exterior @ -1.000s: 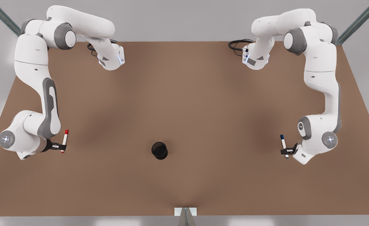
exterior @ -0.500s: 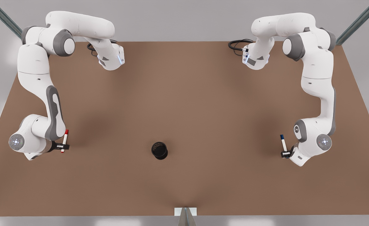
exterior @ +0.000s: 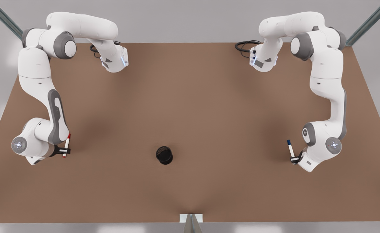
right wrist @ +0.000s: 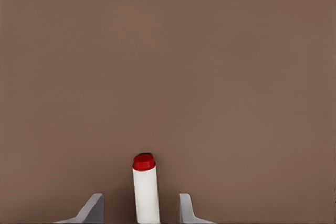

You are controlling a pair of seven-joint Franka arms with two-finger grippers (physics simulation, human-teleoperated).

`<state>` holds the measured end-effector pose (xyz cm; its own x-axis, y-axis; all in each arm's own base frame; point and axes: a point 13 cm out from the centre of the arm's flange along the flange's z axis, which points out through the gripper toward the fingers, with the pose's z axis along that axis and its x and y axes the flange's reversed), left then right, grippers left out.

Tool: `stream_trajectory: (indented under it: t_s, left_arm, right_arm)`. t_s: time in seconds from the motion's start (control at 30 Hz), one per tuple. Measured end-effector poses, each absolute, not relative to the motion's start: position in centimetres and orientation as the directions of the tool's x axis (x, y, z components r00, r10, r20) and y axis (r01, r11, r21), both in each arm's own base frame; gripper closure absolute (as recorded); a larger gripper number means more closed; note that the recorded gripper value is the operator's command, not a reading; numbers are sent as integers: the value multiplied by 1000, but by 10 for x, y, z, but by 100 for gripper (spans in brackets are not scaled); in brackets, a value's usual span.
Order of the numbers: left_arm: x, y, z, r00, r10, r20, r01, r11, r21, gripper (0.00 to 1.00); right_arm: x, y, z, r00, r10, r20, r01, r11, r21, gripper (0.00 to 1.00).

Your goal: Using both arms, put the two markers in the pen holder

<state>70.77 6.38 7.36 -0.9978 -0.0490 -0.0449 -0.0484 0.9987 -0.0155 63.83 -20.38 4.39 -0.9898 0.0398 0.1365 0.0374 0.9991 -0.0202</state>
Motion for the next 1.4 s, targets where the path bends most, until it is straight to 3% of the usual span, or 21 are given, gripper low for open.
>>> stream_trajectory:
  t_s: [0.17,0.43,0.53,0.6,0.8,1.07,1.4]
  left_arm:
    - [716,-70,206,-981,154,-116,164,983,-80,79]
    - [663,-336,308,-887,427,-177,460,852,-250,79]
    - [659,-418,315,-863,439,-252,499,819,-283,79]
    - [667,-445,317,-866,397,-303,483,821,-306,79]
    - [677,-546,310,-840,249,-481,428,850,-308,79]
    - [710,-573,326,-803,-69,-592,281,833,-477,79]
    - [677,-577,267,-861,-174,-477,137,825,-548,79]
  right_arm:
    - [638,-205,40,-991,27,131,25,1000,-13,48]
    - [639,-201,36,-992,4,126,3,1000,-6,61]
    - [638,-201,35,-992,-2,125,-2,1000,-6,62]
    - [639,-201,35,-992,-5,123,-5,1000,-5,70]
    - [646,-198,50,-995,-21,101,-21,1000,-2,72]
    - [687,-142,156,-994,-109,-16,-109,994,14,72]
    - [729,2,287,-943,-268,-200,-281,959,43,72]
